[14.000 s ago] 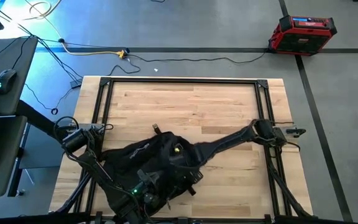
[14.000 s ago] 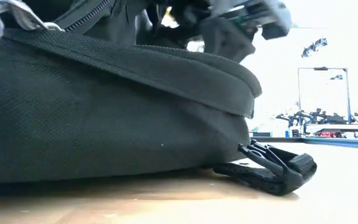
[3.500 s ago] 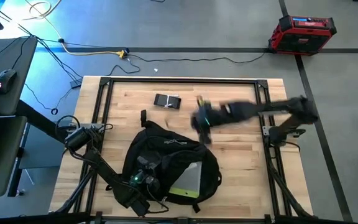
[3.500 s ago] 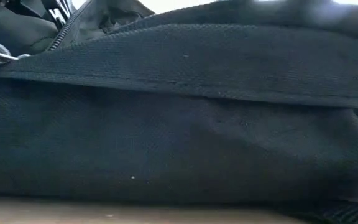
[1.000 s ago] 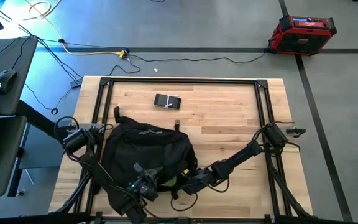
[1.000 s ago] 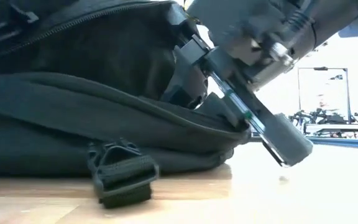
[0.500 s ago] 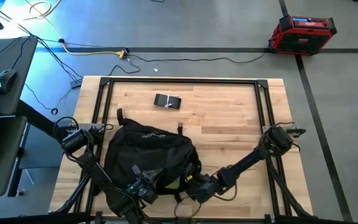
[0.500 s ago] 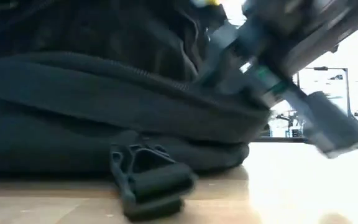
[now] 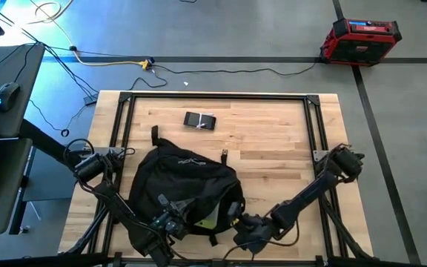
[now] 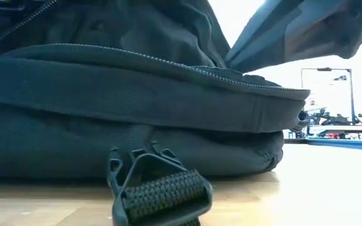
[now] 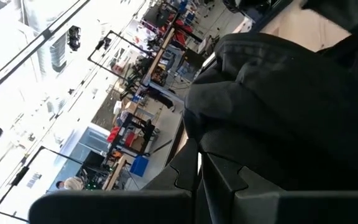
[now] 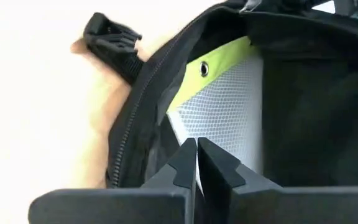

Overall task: Unpack backpack
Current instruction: Remove the green zip bag from the black backpack

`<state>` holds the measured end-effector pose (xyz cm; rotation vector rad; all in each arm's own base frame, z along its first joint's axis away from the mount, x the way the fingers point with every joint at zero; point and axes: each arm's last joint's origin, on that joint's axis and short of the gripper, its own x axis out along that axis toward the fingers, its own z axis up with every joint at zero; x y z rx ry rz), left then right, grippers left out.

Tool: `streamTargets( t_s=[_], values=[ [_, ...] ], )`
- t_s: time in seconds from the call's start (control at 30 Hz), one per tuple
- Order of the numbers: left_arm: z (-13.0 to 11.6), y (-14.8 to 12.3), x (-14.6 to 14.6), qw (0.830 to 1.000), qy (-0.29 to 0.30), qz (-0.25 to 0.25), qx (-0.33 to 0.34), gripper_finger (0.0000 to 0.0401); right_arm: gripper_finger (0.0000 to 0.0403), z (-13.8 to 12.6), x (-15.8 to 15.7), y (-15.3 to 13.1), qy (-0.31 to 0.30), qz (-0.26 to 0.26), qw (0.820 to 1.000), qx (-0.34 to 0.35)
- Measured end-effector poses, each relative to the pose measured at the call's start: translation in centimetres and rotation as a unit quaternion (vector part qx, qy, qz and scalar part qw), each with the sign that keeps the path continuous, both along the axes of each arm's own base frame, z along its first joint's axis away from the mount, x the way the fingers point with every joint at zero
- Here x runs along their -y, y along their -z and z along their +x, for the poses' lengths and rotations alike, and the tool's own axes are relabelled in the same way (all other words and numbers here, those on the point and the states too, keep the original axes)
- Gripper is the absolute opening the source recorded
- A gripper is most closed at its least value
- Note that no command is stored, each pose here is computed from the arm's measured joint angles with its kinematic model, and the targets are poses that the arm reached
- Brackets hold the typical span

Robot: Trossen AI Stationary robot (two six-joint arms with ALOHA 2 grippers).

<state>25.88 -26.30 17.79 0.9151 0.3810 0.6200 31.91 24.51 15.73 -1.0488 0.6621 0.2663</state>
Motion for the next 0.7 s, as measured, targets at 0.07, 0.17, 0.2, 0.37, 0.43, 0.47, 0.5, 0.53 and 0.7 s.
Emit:
streamTargets(
  t_s=[0.07,0.17,0.2,0.37,0.43,0.47,0.5,0.53,0.7],
  values=[
    [0.0,0.0,0.0,1.000,0.000,-0.005,0.002,0.0000,0.0023,0.6,0.7,-0.1,0.003,-0.002,1.000,0.001],
    [0.0,0.0,0.0,1.000,-0.001,-0.011,0.006,0.0000,0.0068,1.8,1.8,-0.2,-0.011,0.009,1.000,-0.001],
    [0.0,0.0,0.0,1.000,-0.001,-0.012,0.006,0.0000,0.0087,2.1,2.2,-0.2,-0.022,0.013,1.000,-0.008],
    [0.1,0.1,-0.1,1.000,-0.002,-0.017,0.001,0.0000,0.0173,3.0,3.6,0.2,-0.061,-0.031,0.997,-0.030],
    [0.1,0.1,0.0,1.000,-0.002,-0.018,0.000,0.0000,0.0195,3.3,3.8,0.3,-0.086,-0.055,0.994,-0.030],
    [0.1,0.1,0.0,1.000,-0.002,-0.018,0.000,0.0000,0.0202,3.4,3.9,0.4,-0.097,-0.060,0.993,-0.031],
    [0.1,0.1,0.0,1.000,-0.002,-0.019,-0.001,0.0000,0.0207,3.6,3.9,0.5,-0.104,-0.059,0.992,-0.029],
    [0.1,0.1,-0.1,1.000,-0.003,-0.020,-0.002,0.0000,0.0210,3.7,3.9,0.7,-0.109,-0.056,0.992,-0.028],
    [0.3,0.1,-0.3,1.000,-0.007,-0.028,-0.001,0.0000,0.0213,4.1,4.1,2.3,-0.140,-0.086,0.985,-0.047]
  ],
)
